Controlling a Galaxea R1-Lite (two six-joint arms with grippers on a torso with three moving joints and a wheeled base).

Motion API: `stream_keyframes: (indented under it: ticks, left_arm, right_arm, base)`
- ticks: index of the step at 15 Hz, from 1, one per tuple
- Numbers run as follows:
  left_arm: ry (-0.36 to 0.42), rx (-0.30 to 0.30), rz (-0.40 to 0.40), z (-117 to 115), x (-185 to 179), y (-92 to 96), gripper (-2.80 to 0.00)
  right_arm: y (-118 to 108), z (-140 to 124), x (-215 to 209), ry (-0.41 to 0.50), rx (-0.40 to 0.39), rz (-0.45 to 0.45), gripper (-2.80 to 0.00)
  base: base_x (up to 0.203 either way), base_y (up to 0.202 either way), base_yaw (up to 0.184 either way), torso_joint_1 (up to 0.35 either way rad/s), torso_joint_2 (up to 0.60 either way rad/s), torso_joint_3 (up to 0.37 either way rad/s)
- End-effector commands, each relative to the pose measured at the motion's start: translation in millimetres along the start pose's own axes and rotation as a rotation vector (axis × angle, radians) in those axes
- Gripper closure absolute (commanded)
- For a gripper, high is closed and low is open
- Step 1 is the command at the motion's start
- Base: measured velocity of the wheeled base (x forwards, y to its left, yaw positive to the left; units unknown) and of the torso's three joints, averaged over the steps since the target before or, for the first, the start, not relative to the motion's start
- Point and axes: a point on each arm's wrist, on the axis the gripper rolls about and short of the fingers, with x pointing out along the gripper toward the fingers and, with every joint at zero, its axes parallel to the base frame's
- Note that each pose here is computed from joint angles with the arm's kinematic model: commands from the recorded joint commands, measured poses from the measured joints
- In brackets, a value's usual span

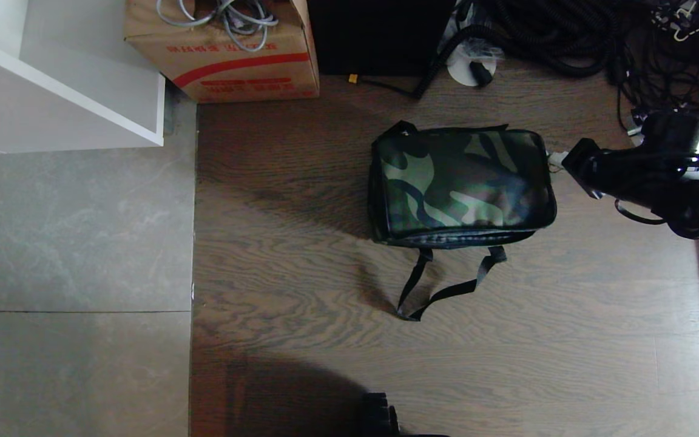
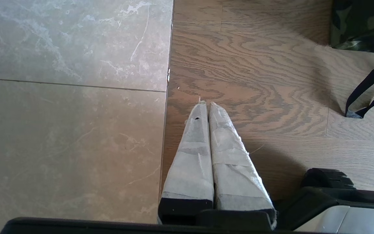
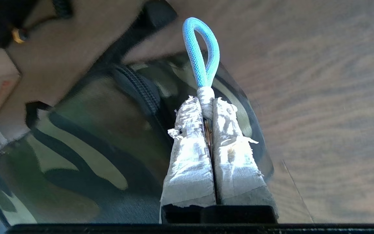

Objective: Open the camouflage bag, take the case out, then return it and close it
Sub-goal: Open the top of the storage box

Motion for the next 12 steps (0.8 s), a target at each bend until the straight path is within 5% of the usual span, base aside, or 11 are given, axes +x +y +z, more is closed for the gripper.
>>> stream_keyframes:
  ticks: [1, 12]
  left_arm:
    - [0.009, -0.001, 0.001, -3, 1, 0.1, 0.00]
    - [0.009, -0.001, 0.001, -3, 1, 0.1, 0.00]
  right_arm:
    - [1, 4, 4, -0.019, -0.004, 0.017, 0.00]
    - [19, 13, 28, -0.112, -0.053, 0.169, 0.00]
  base:
    - [0.000, 0.000, 0.000, 0.000, 0.00, 0.000]
    - [0.000, 0.000, 0.000, 0.000, 0.00, 0.000]
